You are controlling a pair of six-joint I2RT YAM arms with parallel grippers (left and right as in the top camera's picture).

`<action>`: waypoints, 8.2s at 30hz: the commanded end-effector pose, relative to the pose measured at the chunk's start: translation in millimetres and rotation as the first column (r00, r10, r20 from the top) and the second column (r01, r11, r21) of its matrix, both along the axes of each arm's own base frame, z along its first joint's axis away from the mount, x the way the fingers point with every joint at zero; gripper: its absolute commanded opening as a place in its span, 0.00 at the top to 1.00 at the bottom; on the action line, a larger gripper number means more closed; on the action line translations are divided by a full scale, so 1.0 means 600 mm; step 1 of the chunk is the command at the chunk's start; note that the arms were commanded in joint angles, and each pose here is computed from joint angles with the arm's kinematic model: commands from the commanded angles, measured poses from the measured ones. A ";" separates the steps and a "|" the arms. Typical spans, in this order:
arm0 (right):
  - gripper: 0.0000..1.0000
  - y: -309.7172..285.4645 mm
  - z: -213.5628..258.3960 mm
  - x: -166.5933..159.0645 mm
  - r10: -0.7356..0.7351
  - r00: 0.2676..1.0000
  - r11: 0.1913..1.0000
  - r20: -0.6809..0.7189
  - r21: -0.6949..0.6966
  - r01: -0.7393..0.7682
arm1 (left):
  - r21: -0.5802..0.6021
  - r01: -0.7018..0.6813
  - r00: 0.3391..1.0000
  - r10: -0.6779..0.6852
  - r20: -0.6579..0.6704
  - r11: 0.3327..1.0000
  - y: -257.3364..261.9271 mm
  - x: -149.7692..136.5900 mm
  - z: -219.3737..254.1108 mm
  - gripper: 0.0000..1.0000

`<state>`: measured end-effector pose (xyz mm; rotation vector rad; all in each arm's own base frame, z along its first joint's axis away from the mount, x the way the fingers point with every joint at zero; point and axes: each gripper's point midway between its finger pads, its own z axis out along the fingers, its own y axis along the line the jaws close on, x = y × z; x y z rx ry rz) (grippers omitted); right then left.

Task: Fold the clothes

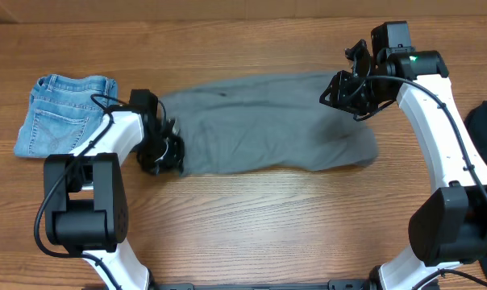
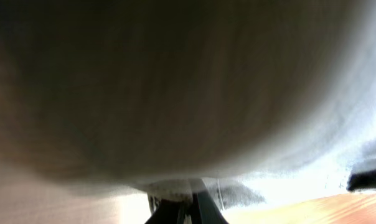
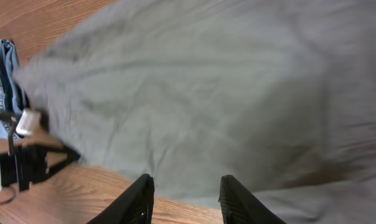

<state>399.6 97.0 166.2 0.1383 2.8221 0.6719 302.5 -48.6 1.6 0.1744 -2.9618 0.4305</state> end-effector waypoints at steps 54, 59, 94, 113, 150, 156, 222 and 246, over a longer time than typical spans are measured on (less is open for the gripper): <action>0.72 -0.049 -0.124 0.001 -0.219 0.974 0.963 -0.052 0.149 0.225 | -0.038 -0.002 0.989 0.007 0.146 0.999 0.064 0.091 0.170 0.81; 0.87 0.021 -0.105 -0.006 -0.111 0.993 0.965 -0.030 0.234 0.115 | -0.077 0.100 0.952 -0.072 0.298 0.992 0.005 0.149 0.163 0.89; 0.89 0.010 -0.222 0.158 -0.305 0.952 0.841 0.007 0.472 0.266 | 0.030 0.269 0.950 -0.270 0.155 0.963 -0.082 0.144 0.048 0.93; 0.65 -0.129 -0.147 -0.143 -0.376 0.871 0.926 -0.315 -0.150 0.346 | 0.015 0.279 0.885 -0.263 0.384 0.960 -0.117 0.261 0.048 0.87; 0.36 -0.134 -0.146 -0.232 -0.402 0.821 0.915 -0.405 -0.142 0.378 | 0.009 0.270 0.924 -0.262 0.278 0.963 -0.106 0.246 -0.047 0.87; 0.32 -0.095 -0.225 -0.260 -0.371 0.820 0.918 -0.436 -0.038 0.395 | 0.010 0.270 0.924 -0.262 0.280 0.963 -0.106 0.247 -0.047 0.86; 0.90 -0.071 -0.134 0.011 -0.284 0.955 0.910 0.092 0.339 0.238 | -0.002 0.269 0.944 -0.263 0.199 0.963 -0.099 0.214 -0.049 0.82; 0.93 -0.094 -0.177 0.013 -0.320 0.948 0.923 0.004 0.226 0.311 | -0.006 0.269 0.949 -0.263 0.176 0.963 -0.099 0.205 -0.049 0.82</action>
